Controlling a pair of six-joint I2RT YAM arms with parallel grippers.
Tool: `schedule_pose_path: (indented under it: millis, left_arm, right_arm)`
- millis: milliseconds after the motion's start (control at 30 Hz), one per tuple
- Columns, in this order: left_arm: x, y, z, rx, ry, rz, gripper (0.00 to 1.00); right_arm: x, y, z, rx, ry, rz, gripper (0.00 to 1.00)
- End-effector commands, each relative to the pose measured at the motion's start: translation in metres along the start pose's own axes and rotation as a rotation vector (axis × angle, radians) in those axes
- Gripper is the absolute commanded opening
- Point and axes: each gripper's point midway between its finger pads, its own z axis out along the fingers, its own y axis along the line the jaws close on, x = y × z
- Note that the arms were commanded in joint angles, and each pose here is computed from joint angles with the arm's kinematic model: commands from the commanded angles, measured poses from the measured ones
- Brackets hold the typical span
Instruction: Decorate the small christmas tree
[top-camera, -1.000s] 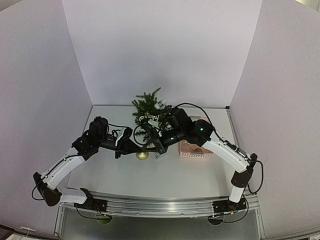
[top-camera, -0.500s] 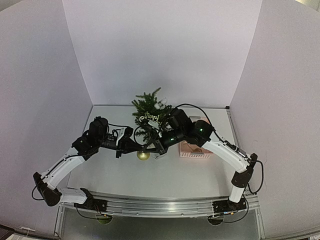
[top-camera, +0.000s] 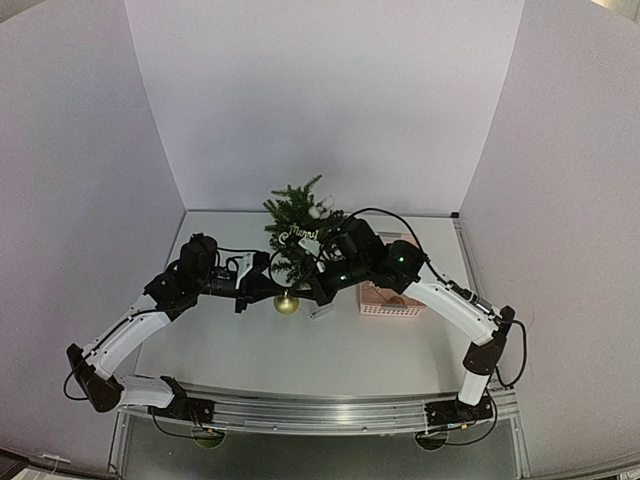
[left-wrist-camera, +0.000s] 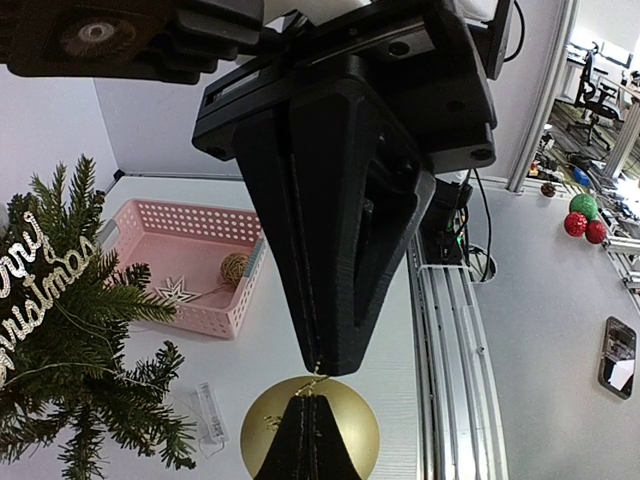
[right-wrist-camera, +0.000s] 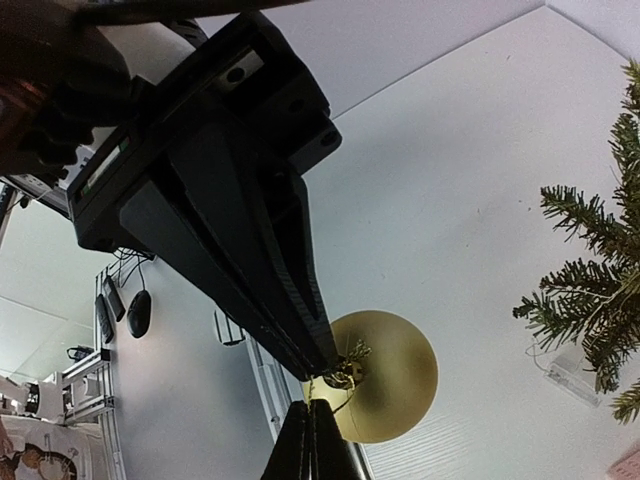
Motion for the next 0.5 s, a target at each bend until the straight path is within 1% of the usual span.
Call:
schedule_pose_path:
  millis: [0, 67, 133, 367, 467]
  left_arm:
    - [-0.009, 0.013, 0.001, -0.044, -0.008, -0.039, 0.0]
    - [-0.01, 0.013, 0.002, -0.04, -0.013, -0.053, 0.0]
    - [-0.01, 0.013, 0.002, -0.037, -0.012, -0.064, 0.0]
    - [-0.01, 0.016, 0.007, -0.032, -0.015, -0.11, 0.0]
    - [-0.009, 0.021, 0.011, -0.038, -0.014, -0.138, 0.0]
  right_arm:
    - [-0.009, -0.004, -0.017, 0.068, -0.055, -0.023, 0.01]
    - [-0.008, -0.008, -0.018, 0.09, -0.057, -0.015, 0.07]
    - [-0.008, -0.011, -0.021, 0.111, -0.065, -0.011, 0.16]
    - [-0.004, -0.012, -0.03, 0.13, -0.094, -0.002, 0.32]
    - [0.002, -0.011, -0.035, 0.124, -0.101, 0.006, 0.41]
